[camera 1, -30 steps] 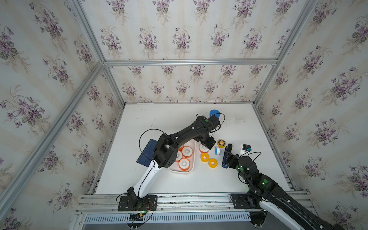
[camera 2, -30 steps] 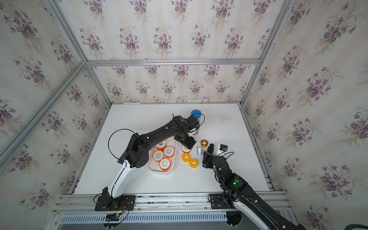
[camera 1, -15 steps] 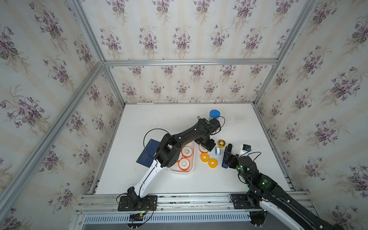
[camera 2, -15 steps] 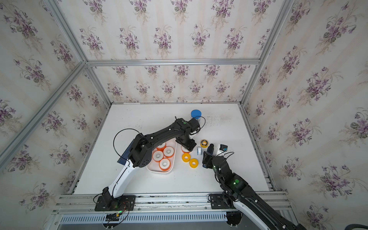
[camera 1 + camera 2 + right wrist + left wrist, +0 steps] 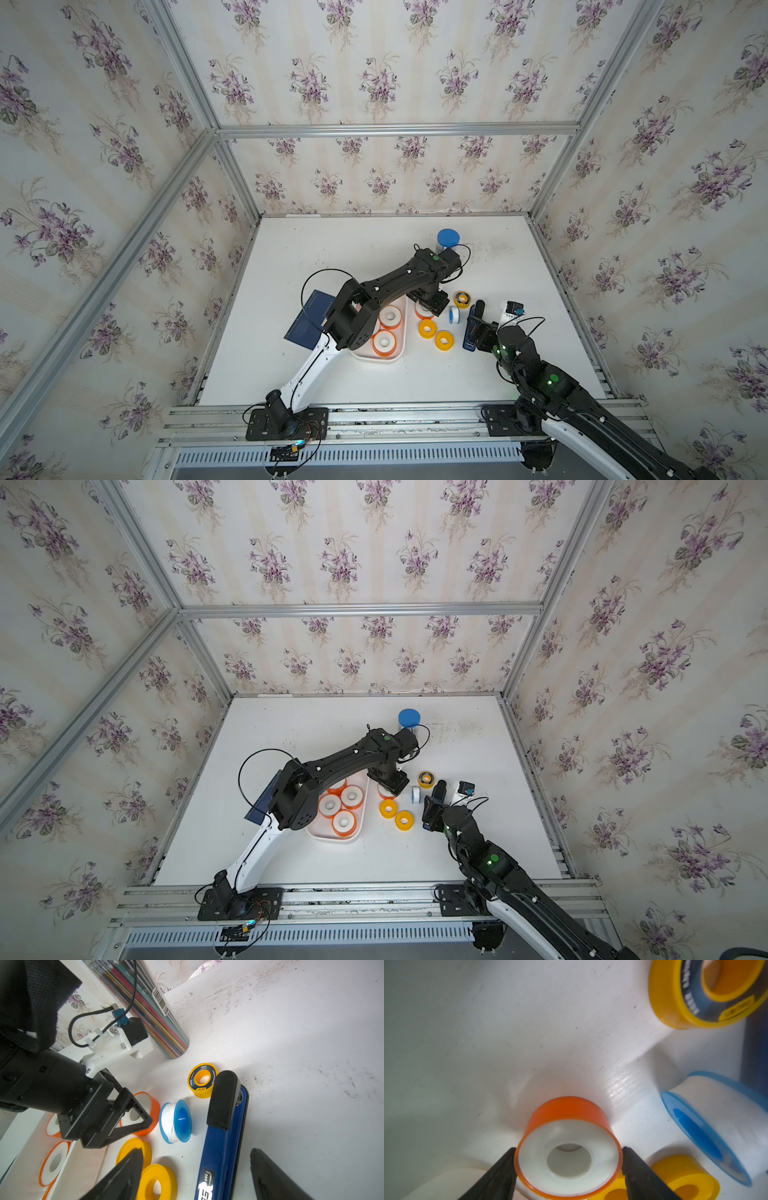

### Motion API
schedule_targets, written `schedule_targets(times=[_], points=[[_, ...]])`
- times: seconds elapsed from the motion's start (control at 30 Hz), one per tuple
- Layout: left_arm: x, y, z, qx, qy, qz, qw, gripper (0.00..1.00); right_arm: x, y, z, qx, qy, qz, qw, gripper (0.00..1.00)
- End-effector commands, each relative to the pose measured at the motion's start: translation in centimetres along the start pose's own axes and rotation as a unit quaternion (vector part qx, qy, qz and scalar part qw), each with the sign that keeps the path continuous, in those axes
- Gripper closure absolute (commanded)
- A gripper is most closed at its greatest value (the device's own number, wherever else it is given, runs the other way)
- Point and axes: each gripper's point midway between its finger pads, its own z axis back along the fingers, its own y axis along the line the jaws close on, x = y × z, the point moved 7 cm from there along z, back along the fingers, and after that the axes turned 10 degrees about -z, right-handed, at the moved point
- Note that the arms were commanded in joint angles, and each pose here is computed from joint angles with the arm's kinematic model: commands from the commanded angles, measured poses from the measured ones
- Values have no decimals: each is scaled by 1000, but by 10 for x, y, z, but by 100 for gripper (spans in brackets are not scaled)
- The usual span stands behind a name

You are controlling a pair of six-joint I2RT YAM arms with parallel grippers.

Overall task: Put the sealing tape into the storage box
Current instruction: Pick up the sealing tape at the center of the board.

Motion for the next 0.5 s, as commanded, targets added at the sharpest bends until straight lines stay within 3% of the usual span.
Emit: schedule_targets(times=[0.0,0.47], points=[[0,2,-3,9,2,4,1000,23,3,4,0,8,-8,-3,1000,15],[-2,0,-8,13,6,4,1000,24,4,4,0,9,-9,-3,1000,15]])
